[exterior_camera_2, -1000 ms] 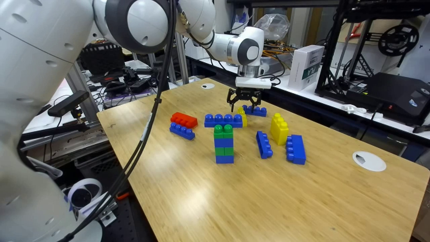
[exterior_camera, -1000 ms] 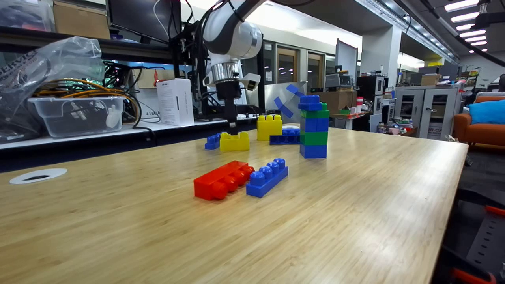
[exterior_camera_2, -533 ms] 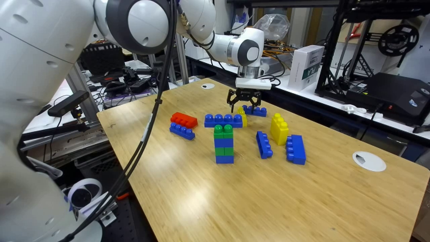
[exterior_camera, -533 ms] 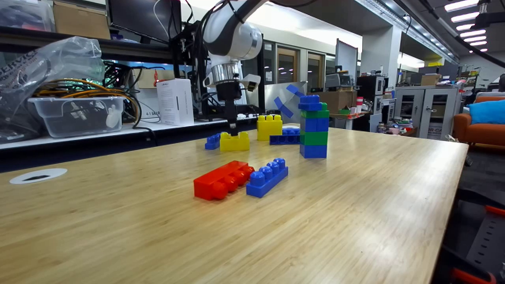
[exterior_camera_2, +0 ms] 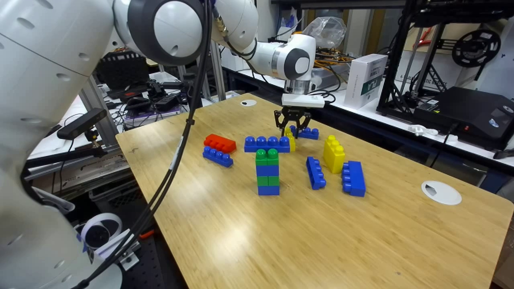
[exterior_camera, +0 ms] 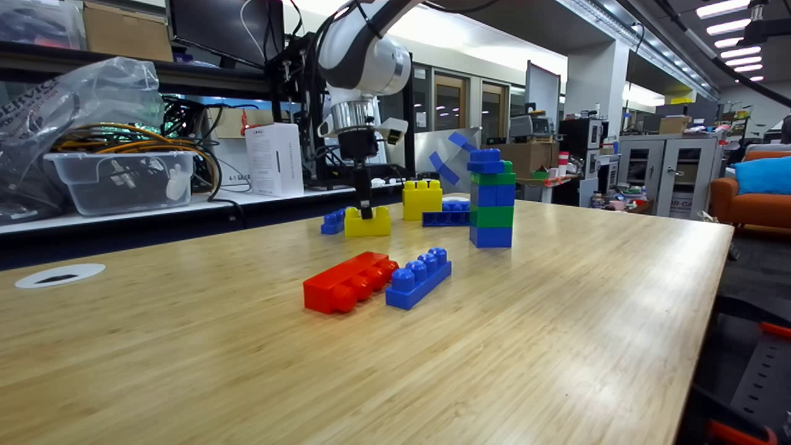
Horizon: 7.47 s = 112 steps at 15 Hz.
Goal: Pick the yellow block and put it on the green block
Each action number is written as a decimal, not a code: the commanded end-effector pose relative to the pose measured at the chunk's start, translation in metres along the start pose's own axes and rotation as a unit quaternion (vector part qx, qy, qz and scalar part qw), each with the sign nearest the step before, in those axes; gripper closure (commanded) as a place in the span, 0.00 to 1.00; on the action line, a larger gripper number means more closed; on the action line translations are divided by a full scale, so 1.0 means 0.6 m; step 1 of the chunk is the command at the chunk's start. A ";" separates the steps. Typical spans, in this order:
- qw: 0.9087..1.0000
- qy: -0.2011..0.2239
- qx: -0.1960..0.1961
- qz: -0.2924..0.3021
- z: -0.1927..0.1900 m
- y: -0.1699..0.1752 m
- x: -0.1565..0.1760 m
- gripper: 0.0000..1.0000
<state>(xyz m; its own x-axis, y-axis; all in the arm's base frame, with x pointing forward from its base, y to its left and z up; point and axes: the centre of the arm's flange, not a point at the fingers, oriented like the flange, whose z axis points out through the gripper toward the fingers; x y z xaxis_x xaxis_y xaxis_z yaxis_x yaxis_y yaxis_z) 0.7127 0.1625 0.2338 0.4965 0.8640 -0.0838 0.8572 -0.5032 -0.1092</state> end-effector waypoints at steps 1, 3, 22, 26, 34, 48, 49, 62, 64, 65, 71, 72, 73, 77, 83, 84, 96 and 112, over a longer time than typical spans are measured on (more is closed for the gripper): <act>1.000 0.005 -0.010 -0.013 0.006 0.002 -0.008 0.77; 1.000 0.006 -0.012 -0.013 0.006 0.002 -0.007 0.90; 0.974 -0.022 0.026 0.226 -0.129 -0.062 -0.029 0.90; 0.958 0.007 0.042 0.284 -0.187 -0.065 -0.051 0.90; 0.924 0.033 0.061 0.377 -0.232 -0.084 -0.095 0.90; 0.882 0.070 0.062 0.462 -0.254 -0.145 -0.201 0.90; 0.880 0.072 0.060 0.466 -0.257 -0.150 -0.210 0.90; 0.875 0.080 0.063 0.474 -0.267 -0.210 -0.298 0.90; 0.872 0.069 0.054 0.481 -0.272 -0.204 -0.286 0.65; 0.873 0.069 0.055 0.479 -0.270 -0.205 -0.286 0.65; 0.874 0.069 0.056 0.478 -0.270 -0.205 -0.286 0.65; 0.874 0.069 0.056 0.478 -0.270 -0.205 -0.286 0.65; 0.874 0.069 0.056 0.478 -0.270 -0.205 -0.286 0.65; 0.877 0.071 0.046 0.473 -0.294 -0.220 -0.303 0.90; 0.870 0.089 0.018 0.484 -0.409 -0.270 -0.368 0.90; 0.866 0.091 0.015 0.491 -0.427 -0.276 -0.383 0.90; 0.757 0.070 0.049 0.647 -0.335 -0.186 -0.472 0.90; 0.685 0.051 0.056 0.724 -0.302 -0.233 -0.498 0.90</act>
<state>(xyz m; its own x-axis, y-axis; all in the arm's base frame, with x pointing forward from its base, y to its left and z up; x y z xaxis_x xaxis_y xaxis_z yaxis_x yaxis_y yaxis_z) 0.4791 -0.0243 0.4613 0.8362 -0.5327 -0.1302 -0.5434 -0.8370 -0.0650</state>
